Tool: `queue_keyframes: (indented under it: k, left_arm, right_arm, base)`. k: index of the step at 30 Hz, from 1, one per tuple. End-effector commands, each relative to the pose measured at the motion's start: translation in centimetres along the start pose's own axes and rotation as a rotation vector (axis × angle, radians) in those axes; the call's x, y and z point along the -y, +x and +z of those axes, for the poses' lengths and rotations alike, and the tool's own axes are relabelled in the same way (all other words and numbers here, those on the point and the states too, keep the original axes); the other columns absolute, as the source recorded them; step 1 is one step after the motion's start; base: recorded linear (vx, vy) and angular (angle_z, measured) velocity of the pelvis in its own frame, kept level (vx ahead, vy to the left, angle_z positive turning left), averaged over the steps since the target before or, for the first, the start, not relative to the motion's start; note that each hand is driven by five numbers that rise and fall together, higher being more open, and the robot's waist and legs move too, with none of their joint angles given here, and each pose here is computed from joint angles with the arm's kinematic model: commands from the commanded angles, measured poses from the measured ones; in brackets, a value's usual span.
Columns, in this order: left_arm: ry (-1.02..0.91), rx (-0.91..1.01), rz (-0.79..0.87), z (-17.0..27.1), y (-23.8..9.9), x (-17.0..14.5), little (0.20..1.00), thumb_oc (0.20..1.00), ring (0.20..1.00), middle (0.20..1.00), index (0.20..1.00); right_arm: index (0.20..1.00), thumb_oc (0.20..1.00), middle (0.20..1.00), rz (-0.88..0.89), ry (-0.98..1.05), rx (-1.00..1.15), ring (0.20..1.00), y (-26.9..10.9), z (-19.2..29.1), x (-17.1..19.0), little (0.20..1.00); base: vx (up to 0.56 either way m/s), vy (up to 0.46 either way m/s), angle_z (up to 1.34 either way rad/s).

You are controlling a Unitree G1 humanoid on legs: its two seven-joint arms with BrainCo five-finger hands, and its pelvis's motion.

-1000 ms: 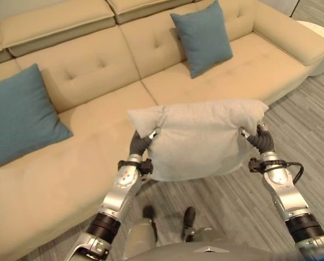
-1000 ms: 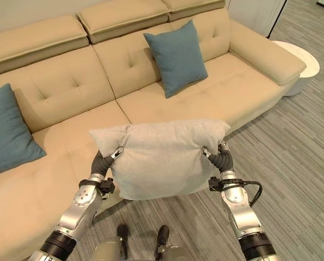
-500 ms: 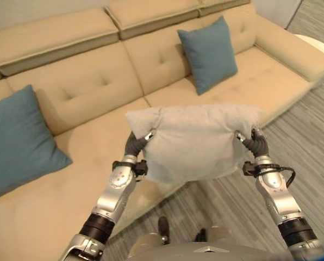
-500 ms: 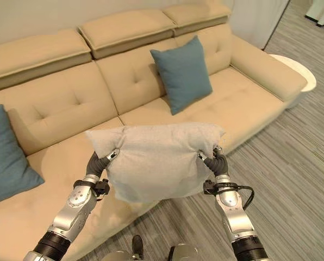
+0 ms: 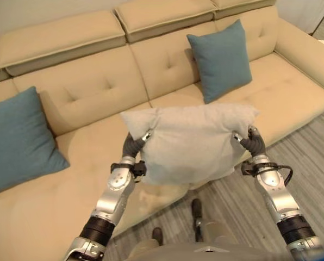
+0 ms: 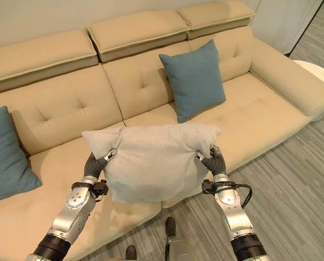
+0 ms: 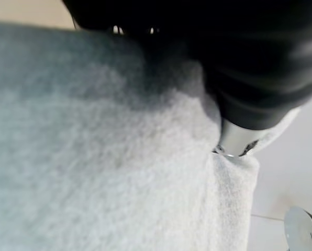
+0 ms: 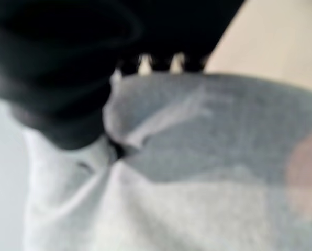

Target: Pick up all the scattered cushions and arrange them neatly on the sofa.

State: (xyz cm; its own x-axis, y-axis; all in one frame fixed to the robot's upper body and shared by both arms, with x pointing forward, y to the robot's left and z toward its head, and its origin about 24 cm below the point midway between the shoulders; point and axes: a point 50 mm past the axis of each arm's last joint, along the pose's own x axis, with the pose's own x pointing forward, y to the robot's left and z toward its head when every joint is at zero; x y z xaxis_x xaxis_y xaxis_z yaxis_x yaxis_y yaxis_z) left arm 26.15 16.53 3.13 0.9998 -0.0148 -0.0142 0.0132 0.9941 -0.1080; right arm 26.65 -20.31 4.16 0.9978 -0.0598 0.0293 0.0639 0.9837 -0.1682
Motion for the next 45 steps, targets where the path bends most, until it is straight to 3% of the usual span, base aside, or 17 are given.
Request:
queue_keyframes:
  k: [1, 13, 29, 45]
  left_arm:
    - [-0.064, 0.240, -0.129, 4.6, 1.3, 2.3, 0.200, 0.200, 0.200, 0.200, 0.200]
    - [-0.063, 0.198, -0.166, 3.8, 1.1, 3.1, 0.200, 0.200, 0.200, 0.200, 0.200]
    - [-0.019, 0.251, -0.133, 5.1, 1.3, 1.6, 0.200, 0.200, 0.200, 0.200, 0.200]
    - [-0.029, 0.328, -0.111, 6.7, 1.4, 1.6, 0.200, 0.200, 0.200, 0.200, 0.200]
  right_arm:
    - [0.200, 0.200, 0.200, -0.008, 0.064, 0.210, 0.200, 0.7, 3.7, 0.3, 0.200]
    - [0.200, 0.200, 0.200, -0.076, 0.063, 0.198, 0.200, -0.1, 3.4, 1.9, 0.200]
    - [0.200, 0.200, 0.200, -0.040, 0.077, 0.213, 0.200, 0.6, 3.9, 0.3, 0.200]
    - [0.200, 0.200, 0.200, -0.100, -0.008, 0.241, 0.200, 0.1, 4.5, 2.5, 0.200]
  base:
    - [0.06, -0.184, 0.80]
    - [0.11, -0.008, 0.62]
    - [0.15, 0.084, -0.19]
    - [0.09, -0.095, 0.20]
